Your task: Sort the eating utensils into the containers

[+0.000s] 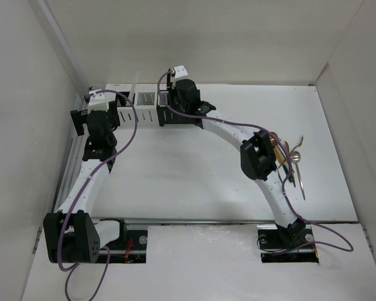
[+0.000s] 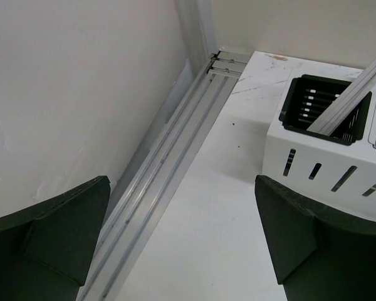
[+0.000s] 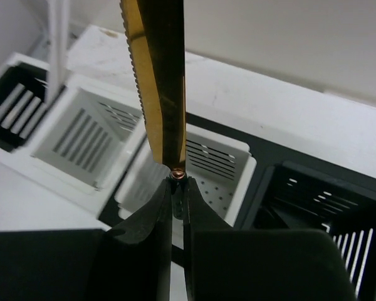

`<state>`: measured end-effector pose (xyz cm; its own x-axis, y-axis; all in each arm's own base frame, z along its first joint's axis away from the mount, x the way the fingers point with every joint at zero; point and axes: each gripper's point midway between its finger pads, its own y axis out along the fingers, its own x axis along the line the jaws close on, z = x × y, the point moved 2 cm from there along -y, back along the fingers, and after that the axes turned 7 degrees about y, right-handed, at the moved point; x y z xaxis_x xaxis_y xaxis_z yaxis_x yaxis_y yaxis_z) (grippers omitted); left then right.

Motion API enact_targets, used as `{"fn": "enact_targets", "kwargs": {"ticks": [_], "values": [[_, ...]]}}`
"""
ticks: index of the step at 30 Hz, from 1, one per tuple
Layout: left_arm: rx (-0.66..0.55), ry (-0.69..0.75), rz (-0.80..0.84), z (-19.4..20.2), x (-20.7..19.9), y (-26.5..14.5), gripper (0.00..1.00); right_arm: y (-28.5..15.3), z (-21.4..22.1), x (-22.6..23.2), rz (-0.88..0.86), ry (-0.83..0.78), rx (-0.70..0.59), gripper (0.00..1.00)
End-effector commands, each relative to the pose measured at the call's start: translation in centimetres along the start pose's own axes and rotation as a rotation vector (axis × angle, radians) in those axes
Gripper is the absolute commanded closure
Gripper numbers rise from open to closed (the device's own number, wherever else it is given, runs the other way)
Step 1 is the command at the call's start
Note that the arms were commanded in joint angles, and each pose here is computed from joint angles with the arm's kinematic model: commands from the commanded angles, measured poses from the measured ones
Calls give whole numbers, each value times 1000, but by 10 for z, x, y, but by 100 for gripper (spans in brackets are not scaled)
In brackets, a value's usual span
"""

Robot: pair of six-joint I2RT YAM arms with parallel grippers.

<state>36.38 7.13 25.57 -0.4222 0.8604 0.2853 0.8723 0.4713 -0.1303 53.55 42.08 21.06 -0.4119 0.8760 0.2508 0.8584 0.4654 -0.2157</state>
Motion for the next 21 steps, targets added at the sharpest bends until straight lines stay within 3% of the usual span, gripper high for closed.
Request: {"fn": "enact_targets", "kwargs": {"ticks": [1,2,4,5,9,12,13,15,16,17,19,20,21], "values": [[-64,-47,-25,-27,8,1,0,3,-20,-6,14,-37,-80,100],[-57,-42,-14,-25,6,0,0,3,-20,-6,14,-37,-79,100],[-64,-46,-16,-30,7,0,0,0,-26,-1,-19,-65,-81,87],[-64,-46,-16,-30,7,0,0,0,-24,5,-55,-76,-72,67],[-67,-46,-6,-32,6,0,0,-20,-62,21,-101,-104,-130,26],[-61,-41,7,-31,4,0,0,-61,-130,32,-122,-132,-244,16],[-61,-41,7,-31,4,0,0,-58,-121,27,-101,-135,-219,14],[-69,-46,5,-35,5,0,0,-97,-162,21,-48,-133,-270,9],[-69,-46,5,-35,5,0,0,-108,-153,11,-6,-145,-206,3],[-78,-51,3,-38,7,-2,0,-138,-175,8,17,-150,-217,2],[-71,-45,16,-33,4,-2,0,-158,-171,-32,115,-151,-123,2],[-80,-50,14,-36,6,-4,0,-172,-142,-57,176,-156,37,4],[-71,-45,16,-31,5,-4,0,-189,-135,-77,241,-76,96,9]]}}
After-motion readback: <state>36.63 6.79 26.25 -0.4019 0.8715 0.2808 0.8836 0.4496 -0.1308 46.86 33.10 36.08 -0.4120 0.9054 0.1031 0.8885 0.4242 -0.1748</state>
